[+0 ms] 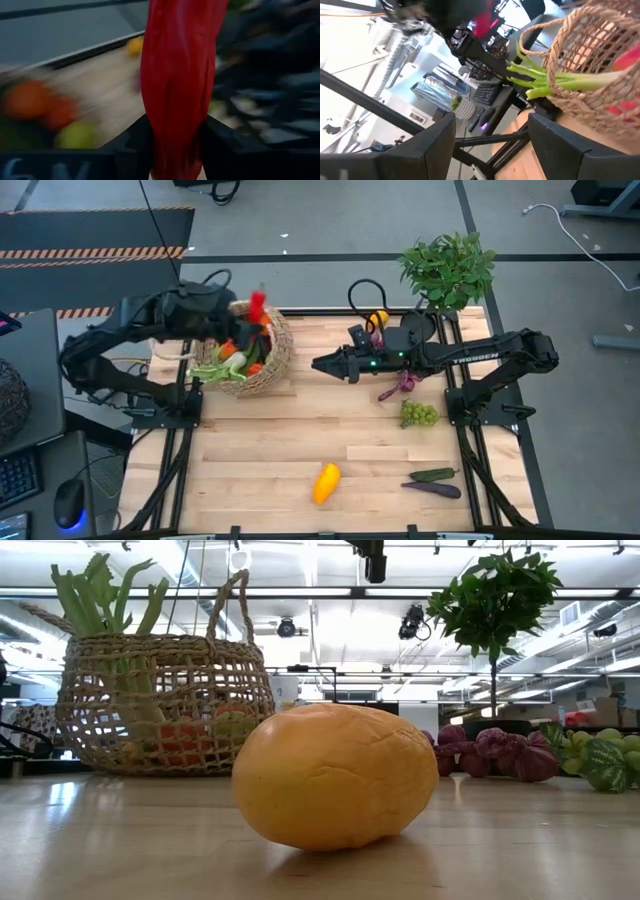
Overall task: Build produce basket
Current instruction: Put the red chili pepper into the brown basket, then put the green chili pepper into the brown basket
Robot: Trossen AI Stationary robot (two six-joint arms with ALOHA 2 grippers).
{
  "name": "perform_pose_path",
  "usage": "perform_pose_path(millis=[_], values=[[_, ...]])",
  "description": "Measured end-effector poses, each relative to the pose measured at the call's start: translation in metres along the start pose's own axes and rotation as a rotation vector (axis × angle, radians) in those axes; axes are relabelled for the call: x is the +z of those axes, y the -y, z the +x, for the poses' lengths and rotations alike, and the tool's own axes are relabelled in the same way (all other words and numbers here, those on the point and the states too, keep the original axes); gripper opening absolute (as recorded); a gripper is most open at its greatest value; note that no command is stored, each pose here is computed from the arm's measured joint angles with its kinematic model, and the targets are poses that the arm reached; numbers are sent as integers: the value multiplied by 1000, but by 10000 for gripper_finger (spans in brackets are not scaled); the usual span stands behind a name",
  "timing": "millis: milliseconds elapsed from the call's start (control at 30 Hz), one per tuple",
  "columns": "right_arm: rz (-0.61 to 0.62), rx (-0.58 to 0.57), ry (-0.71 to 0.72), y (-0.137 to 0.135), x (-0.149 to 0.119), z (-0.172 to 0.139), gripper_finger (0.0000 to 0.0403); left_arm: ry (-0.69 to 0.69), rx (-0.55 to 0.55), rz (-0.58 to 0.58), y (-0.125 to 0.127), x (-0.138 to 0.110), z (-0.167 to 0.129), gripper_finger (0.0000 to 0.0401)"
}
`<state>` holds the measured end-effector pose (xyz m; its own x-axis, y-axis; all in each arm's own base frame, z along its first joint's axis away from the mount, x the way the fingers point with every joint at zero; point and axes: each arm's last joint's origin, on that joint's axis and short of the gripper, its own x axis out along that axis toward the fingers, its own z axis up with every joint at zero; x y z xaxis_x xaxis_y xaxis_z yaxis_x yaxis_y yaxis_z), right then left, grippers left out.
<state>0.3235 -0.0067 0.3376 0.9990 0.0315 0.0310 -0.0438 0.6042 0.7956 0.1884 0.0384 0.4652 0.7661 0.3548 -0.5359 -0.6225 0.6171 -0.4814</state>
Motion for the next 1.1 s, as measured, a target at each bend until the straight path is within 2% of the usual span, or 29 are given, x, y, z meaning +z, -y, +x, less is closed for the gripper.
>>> perform_pose_path(millis=[67,167,333,433,567,700,767,867,1100], values=[[26,-2,-22,0,-2,0,252,-47,111,12,-12,-5,-4,132],[49,0,-69,1,-5,0,250,-127,216,43,-25,-13,-8,133],[48,-32,-127,5,-9,-1,249,-225,284,165,-30,-19,-5,155],[48,-32,-141,6,-10,-1,248,-274,308,227,-30,-21,3,199],[63,-36,-151,5,-12,-1,248,-283,311,248,-28,-20,8,276],[81,-114,-237,9,-25,-2,248,-283,311,253,-27,-20,12,339],[90,-183,-311,11,-36,-6,245,-264,282,240,-24,-19,11,352],[97,-335,-424,16,-54,-15,239,-211,180,201,-14,-17,11,356],[86,-621,-755,20,-97,-46,231,-1,-160,166,28,-7,10,357]])
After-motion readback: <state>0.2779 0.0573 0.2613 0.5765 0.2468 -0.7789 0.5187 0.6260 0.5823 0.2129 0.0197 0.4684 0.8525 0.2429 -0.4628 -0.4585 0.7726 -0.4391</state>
